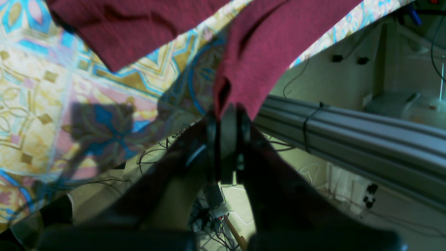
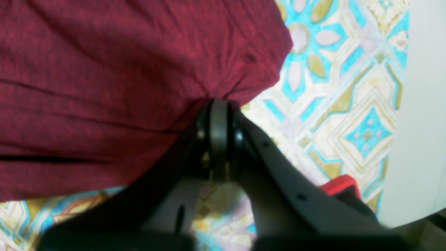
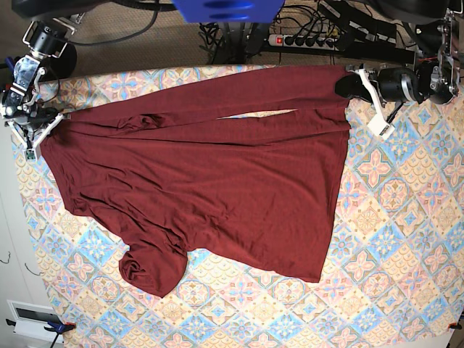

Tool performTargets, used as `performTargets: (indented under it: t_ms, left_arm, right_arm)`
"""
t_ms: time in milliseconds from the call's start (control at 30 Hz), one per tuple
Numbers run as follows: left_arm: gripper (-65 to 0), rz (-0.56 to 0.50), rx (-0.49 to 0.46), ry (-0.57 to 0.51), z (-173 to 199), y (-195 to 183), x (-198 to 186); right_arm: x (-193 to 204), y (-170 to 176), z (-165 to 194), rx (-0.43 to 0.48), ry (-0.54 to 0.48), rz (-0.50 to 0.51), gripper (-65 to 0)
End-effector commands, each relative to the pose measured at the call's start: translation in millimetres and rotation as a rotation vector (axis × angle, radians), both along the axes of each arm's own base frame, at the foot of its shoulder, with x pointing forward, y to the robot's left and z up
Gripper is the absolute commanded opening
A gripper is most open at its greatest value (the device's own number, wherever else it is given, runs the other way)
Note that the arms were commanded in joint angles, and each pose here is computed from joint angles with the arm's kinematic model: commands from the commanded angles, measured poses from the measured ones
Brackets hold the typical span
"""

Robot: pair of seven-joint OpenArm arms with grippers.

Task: Layout the t-shirt on the table in an organized manner, then fold the t-shirt properly
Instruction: 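Grasp the sleeve with the left gripper and pull it outward, then regrasp the shirt edge with the left gripper closer to the shirt body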

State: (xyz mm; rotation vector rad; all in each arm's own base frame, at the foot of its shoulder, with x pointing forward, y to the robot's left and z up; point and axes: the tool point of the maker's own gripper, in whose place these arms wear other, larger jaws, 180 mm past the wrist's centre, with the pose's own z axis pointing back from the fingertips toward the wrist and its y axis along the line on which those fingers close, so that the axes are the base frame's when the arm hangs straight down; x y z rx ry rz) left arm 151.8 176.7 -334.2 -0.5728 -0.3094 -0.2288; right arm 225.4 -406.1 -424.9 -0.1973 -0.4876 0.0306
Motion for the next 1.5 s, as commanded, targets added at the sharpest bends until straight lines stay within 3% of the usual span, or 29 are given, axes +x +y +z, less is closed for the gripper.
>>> performTargets:
  t_ms: [0, 233, 467, 600, 700, 867, 1033, 1333, 1467]
  left_arm:
    - [-65.0, -0.008, -0.007, -0.027, 7.7, -0.4, 4.8]
    - [-65.0, -0.013, -0.008, -0.033, 8.3, -0.7, 5.7]
    - [-65.0, -0.123, -0.024, -0.154, 20.0, -8.0, 17.9]
    - [-65.0, -0.138, -0.132, -0.219, 39.4, -24.9, 29.7]
    - [-65.0, -0.098, -0.151, -0.273, 53.0, -18.3, 43.2]
    - [-65.0, 0.062, -0.181, -0.395, 67.6, 0.6, 75.5]
    - [-65.0, 0.156, -0.241, -0.412, 63.4, 6.9, 99.0]
    - [-65.0, 0.288, -0.108, -0.356, 9.3, 15.8, 126.2]
    - [-65.0, 0.220, 0.022, -0.316, -14.8, 3.1, 128.1]
  right_arm:
    - [-1.8, -15.4, 11.9, -0.038, -0.012, -0.016, -65.0]
    - [-13.5, -23.3, 11.6, -0.043, -0.015, -0.042, -65.0]
    - [-13.3, -22.6, 11.2, -0.042, -0.013, -0.040, -65.0]
    - [-12.5, -22.1, 11.1, -0.040, -0.013, -0.041, -65.0]
    - [-12.5, -22.1, 11.1, -0.040, -0.013, -0.041, -65.0]
    - [-12.4, -22.4, 11.3, -0.040, -0.014, -0.043, -65.0]
    - [-12.6, -23.0, 11.4, -0.041, -0.014, -0.044, -65.0]
    - [-12.4, -22.9, 11.6, -0.041, -0.016, -0.044, -65.0]
    - [-12.4, -22.9, 11.6, -0.041, -0.016, -0.044, -65.0]
